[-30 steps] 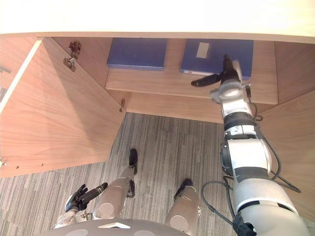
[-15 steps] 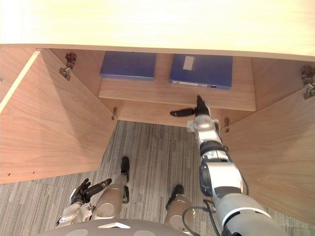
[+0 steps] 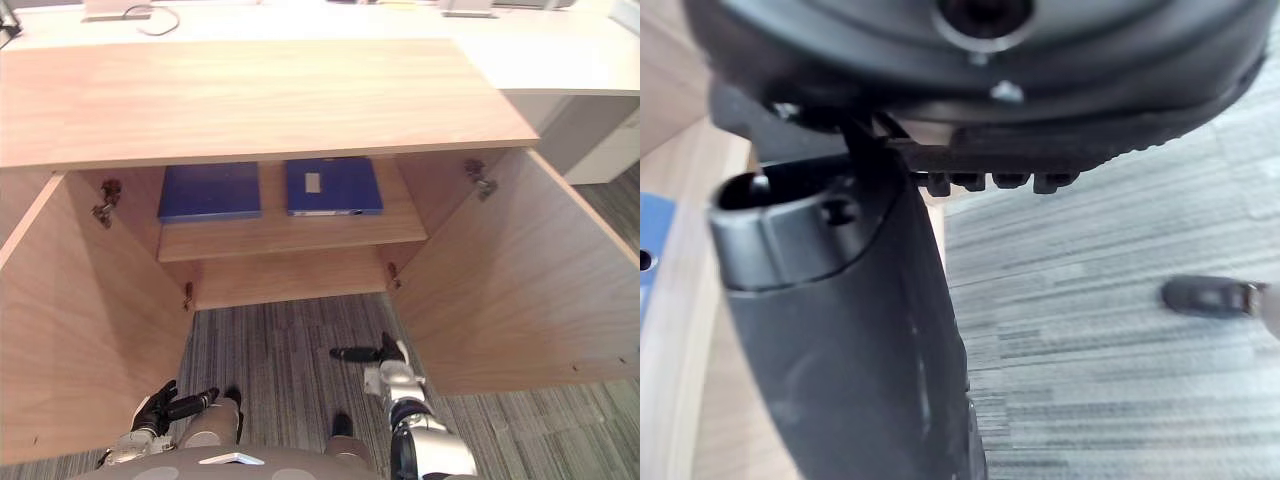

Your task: Walk over to the cabinet, pick up the folder, carry it to the office cabinet, place the folder inside the office cabinet, then close the office cabinet door

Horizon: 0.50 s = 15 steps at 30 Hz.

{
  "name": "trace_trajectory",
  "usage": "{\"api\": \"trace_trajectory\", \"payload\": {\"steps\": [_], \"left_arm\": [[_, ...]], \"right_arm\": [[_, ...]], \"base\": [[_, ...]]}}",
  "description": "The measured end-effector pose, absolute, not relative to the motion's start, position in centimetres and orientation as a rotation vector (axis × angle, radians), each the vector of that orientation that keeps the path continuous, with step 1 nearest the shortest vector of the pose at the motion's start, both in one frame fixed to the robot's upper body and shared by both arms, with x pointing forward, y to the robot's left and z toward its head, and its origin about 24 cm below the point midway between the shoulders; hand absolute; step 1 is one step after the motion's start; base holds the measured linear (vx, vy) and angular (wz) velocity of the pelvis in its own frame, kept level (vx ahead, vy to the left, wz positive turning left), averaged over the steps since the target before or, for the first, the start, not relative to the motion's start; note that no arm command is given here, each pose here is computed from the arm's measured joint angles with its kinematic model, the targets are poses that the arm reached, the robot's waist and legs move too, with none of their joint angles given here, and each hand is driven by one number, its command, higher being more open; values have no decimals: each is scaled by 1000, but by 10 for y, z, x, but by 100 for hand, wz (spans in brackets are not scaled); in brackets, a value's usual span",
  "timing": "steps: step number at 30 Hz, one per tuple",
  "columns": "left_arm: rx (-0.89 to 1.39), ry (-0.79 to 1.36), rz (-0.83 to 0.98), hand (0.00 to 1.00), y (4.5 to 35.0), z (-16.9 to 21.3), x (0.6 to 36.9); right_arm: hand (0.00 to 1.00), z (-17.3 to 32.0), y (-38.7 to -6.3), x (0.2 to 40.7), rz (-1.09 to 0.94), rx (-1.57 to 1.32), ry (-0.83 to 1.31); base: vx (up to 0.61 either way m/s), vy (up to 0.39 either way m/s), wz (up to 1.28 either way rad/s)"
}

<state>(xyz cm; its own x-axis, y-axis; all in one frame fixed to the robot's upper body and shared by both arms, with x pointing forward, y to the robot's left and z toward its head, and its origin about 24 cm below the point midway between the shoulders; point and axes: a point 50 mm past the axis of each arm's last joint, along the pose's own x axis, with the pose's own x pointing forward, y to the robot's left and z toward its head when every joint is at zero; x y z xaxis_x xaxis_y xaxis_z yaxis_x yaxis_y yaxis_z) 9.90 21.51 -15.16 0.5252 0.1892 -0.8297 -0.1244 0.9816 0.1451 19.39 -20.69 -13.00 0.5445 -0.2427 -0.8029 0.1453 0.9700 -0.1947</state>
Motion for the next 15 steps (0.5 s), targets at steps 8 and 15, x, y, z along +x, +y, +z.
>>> {"api": "trace_trajectory", "payload": {"steps": [8,15], "left_arm": [[143,1073,148,100,213,-158,97],[317,1104,23,100,211,-160,98]], "right_arm": [[100,-163,-191,116,-309,58,1167],[100,-168,-199,90,-406,122,1202]], "base": [[90,6,-60],[10,43,-58]]}}
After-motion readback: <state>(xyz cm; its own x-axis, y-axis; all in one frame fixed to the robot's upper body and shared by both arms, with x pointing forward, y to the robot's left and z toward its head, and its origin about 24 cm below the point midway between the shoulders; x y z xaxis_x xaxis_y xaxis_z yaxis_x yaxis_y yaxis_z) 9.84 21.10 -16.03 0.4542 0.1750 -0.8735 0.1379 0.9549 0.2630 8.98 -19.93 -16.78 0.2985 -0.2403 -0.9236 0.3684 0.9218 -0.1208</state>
